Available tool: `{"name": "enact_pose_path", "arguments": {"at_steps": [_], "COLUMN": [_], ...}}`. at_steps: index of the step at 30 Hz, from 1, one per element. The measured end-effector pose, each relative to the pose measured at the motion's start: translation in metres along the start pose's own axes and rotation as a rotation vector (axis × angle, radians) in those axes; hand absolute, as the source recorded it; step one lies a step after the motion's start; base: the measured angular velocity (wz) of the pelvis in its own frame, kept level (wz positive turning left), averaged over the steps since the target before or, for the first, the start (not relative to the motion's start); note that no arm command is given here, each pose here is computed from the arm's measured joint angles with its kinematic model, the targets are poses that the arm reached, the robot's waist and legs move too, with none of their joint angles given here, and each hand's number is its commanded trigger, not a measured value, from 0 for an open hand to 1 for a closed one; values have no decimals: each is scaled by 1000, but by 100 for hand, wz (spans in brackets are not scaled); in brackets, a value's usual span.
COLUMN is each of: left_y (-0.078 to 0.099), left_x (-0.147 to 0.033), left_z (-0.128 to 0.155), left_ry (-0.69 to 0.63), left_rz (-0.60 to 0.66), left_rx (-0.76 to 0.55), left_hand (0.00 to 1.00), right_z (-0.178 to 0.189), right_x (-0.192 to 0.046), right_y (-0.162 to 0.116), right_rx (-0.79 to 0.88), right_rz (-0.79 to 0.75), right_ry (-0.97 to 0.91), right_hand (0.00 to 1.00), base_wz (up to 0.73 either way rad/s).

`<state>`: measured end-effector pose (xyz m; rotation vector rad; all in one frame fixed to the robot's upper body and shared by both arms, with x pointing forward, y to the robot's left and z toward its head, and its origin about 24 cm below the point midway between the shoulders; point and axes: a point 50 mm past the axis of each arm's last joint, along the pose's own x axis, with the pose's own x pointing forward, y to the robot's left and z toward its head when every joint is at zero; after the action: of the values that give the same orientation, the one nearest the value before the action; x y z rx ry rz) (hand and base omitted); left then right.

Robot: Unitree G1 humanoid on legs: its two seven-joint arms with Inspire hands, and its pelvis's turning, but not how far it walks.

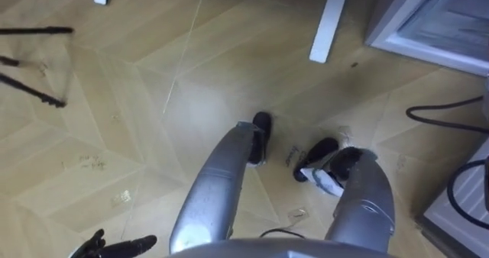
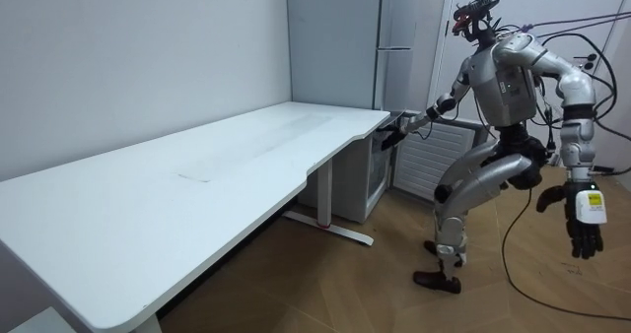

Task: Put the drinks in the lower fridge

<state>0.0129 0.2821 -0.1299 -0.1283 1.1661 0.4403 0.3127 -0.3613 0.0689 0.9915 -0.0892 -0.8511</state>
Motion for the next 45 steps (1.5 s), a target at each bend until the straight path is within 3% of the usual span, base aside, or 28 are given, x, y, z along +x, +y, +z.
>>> {"name": "enact_pose_path", "arguments": {"at_steps": [6,12,15,20,32,40,45], "left_y": [5,7,31,27,21,13,-4], "left_x": [-1,-1,-11,-12,-5,5,18], "left_z": [3,7,13,5,17,19,23], "left_ry": [-12,-28,-49,-19,-54,-40,-22], "left_rz": [10,-12,28,-21,-44,-43,-42], "left_rx": [10,9,76,66,56,25,-16], "left_hand": [0,0,0,0,0,0,0], "right_z": [-3,-26,-31,-25,-20,-26,-38], "right_x": [0,-4,-4,-2,0,-2,-10], "right_y": [-2,2,-16,-11,-10,-37,-67], "right_rx": [-29,-103,-137,-191,-223,-304,-448], "right_rz": [30,151,79,171,220,136,114], "right_ry": [25,188,203,193,245,298,378], "right_hand": [0,0,0,0,0,0,0], "base_wz": [-11,24,94,3,-4,-11,-5]}}
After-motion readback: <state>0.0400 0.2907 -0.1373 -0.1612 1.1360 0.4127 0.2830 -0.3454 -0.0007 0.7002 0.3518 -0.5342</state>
